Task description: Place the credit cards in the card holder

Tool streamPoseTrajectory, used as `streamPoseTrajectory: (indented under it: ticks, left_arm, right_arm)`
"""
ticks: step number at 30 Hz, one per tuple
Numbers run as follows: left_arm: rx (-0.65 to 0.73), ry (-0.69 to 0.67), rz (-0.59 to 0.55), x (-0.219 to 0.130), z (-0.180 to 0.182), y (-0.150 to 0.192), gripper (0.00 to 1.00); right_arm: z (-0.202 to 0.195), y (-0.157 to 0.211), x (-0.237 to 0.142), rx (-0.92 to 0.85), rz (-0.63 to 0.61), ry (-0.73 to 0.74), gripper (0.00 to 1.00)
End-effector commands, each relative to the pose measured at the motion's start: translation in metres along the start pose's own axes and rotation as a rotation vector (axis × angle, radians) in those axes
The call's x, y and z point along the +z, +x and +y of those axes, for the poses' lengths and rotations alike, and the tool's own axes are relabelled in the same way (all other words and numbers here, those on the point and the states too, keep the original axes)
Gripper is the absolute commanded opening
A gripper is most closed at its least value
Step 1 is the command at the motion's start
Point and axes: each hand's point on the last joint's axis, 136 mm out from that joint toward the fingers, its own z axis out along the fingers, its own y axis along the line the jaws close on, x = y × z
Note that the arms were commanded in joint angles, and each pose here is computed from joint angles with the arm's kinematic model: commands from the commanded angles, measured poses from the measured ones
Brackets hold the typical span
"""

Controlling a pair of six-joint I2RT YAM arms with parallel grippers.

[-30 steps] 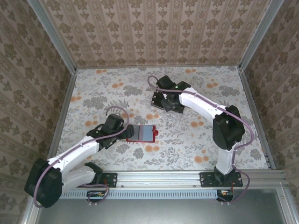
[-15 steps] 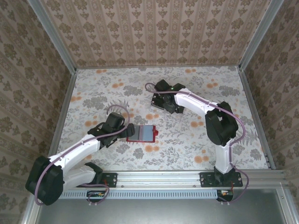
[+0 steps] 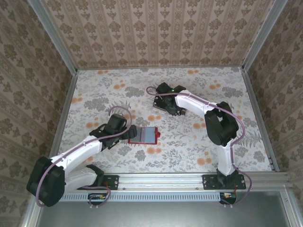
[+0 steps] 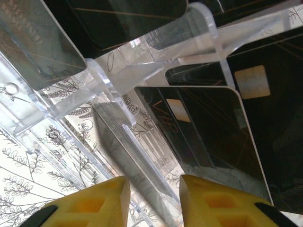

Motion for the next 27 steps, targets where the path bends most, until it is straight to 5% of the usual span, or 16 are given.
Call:
streamPoseTrajectory:
  ticks: [1,11,27]
  left_arm:
    - [0.013,0.018,-0.011,-0.001,-0.006,-0.008,1.00]
    - [0.019,0.026,-0.006,0.000,-0.007,-0.007,1.00]
    - [0.012,0.035,-0.006,0.001,-0.009,-0.007,1.00]
  right_arm:
    - [-0.010,0.001,-0.005,-0.031,0.008,0.032,0.27]
    - [-0.015,-0.002,-0.013,-0.086,-0.029,0.041,0.18]
    - [-0.018,0.004,-0.017,-0.117,-0.024,0.053,0.21]
